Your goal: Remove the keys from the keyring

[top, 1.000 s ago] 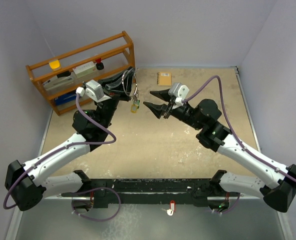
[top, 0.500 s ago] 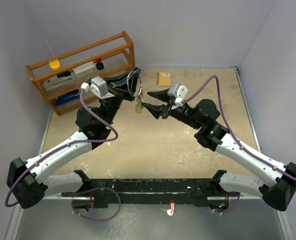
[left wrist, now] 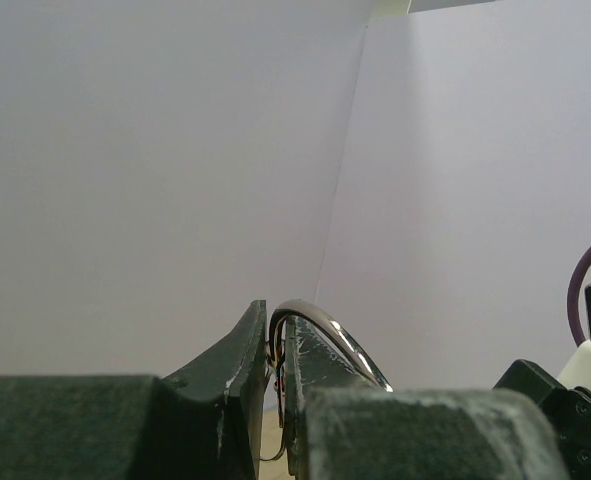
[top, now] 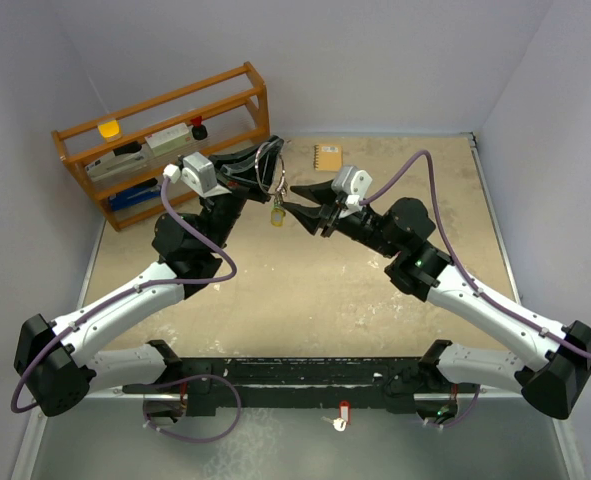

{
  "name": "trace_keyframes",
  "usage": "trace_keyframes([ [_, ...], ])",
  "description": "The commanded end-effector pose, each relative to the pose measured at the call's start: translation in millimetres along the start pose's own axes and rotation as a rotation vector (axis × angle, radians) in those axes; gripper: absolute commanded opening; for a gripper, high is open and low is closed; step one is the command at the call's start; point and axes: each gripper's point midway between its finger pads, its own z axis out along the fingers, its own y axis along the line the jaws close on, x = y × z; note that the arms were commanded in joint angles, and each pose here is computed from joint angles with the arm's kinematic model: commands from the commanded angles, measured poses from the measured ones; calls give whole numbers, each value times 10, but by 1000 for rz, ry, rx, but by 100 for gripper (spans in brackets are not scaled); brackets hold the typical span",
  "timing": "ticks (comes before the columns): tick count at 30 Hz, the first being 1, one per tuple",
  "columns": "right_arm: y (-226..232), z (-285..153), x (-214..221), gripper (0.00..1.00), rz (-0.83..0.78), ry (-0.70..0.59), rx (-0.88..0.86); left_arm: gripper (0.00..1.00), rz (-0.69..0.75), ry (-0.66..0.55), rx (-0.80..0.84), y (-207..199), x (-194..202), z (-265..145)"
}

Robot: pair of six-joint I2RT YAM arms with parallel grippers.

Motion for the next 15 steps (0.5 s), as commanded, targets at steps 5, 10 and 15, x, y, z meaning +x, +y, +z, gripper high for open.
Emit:
trace_keyframes([
  [5,-11,23,-189,38,1,-73,6,0,-36,-110,35,-106,-421,83],
  [10,-19,29,-155,35,1,-63,10,0,-39,-116,36,-108,-432,78],
  [15,-20,45,-88,33,5,-49,11,0,-45,-128,42,-122,-467,82],
])
